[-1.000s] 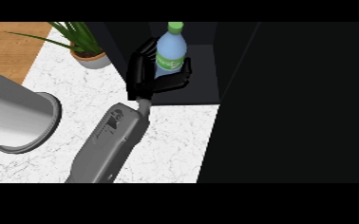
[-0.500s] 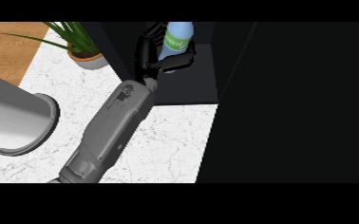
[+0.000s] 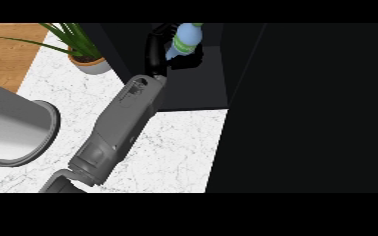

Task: Pick up the bottled water, place it into the cabinet and close the cabinet

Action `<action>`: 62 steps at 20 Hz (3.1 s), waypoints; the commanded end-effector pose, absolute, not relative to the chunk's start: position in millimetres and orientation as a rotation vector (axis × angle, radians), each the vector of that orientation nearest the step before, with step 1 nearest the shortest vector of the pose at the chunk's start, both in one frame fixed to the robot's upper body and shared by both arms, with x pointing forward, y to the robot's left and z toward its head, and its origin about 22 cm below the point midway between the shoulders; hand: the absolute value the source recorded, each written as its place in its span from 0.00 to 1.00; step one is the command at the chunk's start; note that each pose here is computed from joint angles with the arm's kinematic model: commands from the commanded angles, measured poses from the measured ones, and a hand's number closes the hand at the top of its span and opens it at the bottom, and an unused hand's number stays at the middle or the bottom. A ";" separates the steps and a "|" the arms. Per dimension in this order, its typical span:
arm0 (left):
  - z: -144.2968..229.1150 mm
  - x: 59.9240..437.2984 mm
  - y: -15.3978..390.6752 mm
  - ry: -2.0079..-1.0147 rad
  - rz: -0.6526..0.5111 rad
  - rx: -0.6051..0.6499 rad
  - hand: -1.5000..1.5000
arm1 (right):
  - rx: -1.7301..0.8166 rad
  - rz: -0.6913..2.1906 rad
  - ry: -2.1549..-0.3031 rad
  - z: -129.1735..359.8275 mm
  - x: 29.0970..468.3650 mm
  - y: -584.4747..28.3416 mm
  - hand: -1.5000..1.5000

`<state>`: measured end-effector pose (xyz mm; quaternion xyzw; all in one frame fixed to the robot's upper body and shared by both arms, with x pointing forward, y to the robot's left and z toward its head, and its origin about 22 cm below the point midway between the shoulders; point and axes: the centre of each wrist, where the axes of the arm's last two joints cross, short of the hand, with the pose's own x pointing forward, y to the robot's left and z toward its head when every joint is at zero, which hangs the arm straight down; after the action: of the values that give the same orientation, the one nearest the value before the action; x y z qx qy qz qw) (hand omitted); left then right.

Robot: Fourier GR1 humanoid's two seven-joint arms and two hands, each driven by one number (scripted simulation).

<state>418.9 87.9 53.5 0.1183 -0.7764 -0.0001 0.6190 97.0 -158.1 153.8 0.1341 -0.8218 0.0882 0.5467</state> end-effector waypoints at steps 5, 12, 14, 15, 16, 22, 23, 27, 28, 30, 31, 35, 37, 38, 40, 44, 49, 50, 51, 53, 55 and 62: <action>27.2 421.1 97.0 -1.701 -0.036 0.401 1.00 | 0.329 0.218 -1.973 169.3 91.2 -161.3 0.00; 24.1 425.6 104.8 -1.694 -0.011 0.446 1.00 | 0.342 0.233 -1.994 167.2 93.8 -163.9 0.00; 32.3 429.2 97.6 -1.675 -0.021 0.484 1.00 | 0.377 0.234 -1.976 172.1 87.7 -162.3 0.00; 19.4 423.9 103.6 -1.676 -0.033 0.503 1.00 | 0.344 0.225 -1.990 171.6 92.9 -172.0 0.00; 9.8 420.2 109.5 -1.671 -0.041 0.510 1.00 | 0.354 0.234 -1.984 165.7 89.3 -163.0 0.00; 12.6 425.8 125.6 -1.645 -0.158 0.637 0.00 | 0.361 0.247 -1.972 158.8 90.3 -158.6 0.00; 16.1 425.1 109.5 -1.637 -0.162 0.654 0.00 | 0.339 0.256 -1.971 159.1 91.4 -157.6 0.00; -1.4 416.9 117.9 -1.609 -0.160 0.706 0.00 | 0.369 0.249 -1.976 165.8 84.7 -166.2 0.00; 4.0 422.1 132.5 -1.615 -0.122 0.708 0.00 | 0.365 0.254 -1.994 160.2 89.2 -159.7 0.00; 12.6 425.4 121.3 -1.627 -0.142 0.707 0.00 | 0.377 0.241 -1.992 163.0 89.9 -159.8 0.00; 4.3 419.5 114.3 -1.640 -0.154 0.701 0.00 | 0.372 0.266 -1.967 157.8 89.7 -160.4 0.00; 5.6 421.3 121.7 -1.658 -0.127 0.691 0.00 | 0.350 0.256 -1.993 167.9 92.9 -166.9 0.00; 0.8 416.5 112.5 -1.694 -0.126 0.610 0.00 | 0.379 0.261 -1.977 169.6 87.3 -167.7 0.00; 7.3 419.8 109.5 -1.707 -0.140 0.597 0.00 | 0.380 0.249 -1.993 169.3 87.7 -164.2 0.00; 11.1 420.9 108.0 -1.752 -0.107 0.502 0.00 | 0.378 0.258 -1.986 162.9 90.7 -166.5 0.00; 24.0 425.9 107.5 -1.890 -0.031 0.282 1.00 | 0.389 0.230 -1.989 172.3 88.7 -168.0 0.00; 8.9 418.1 114.2 -1.948 -0.002 0.088 1.00 | 0.345 0.243 -1.980 162.0 87.6 -163.7 0.00; 14.2 420.1 111.9 -1.937 0.009 0.049 1.00 | 0.374 0.248 -1.946 161.5 77.3 -163.1 0.00; 21.4 423.5 107.4 -1.947 0.003 0.040 1.00 | 0.353 0.227 -1.989 167.9 96.0 -167.2 0.00; 30.9 426.0 104.0 -1.939 0.021 -0.076 1.00 | 0.331 0.224 -1.996 166.7 94.4 -171.1 0.00; 27.8 422.0 103.4 -1.917 0.014 -0.149 1.00 | 0.324 0.237 -1.980 164.7 89.2 -167.0 0.00; 18.5 407.3 103.9 -1.853 -0.023 -0.395 1.00 | 0.257 0.227 -1.987 170.7 84.3 -173.5 0.00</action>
<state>414.1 99.3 21.2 -0.1123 -0.8080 -0.0324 0.5774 97.1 -166.3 152.9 0.1240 -0.8226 0.0911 0.5475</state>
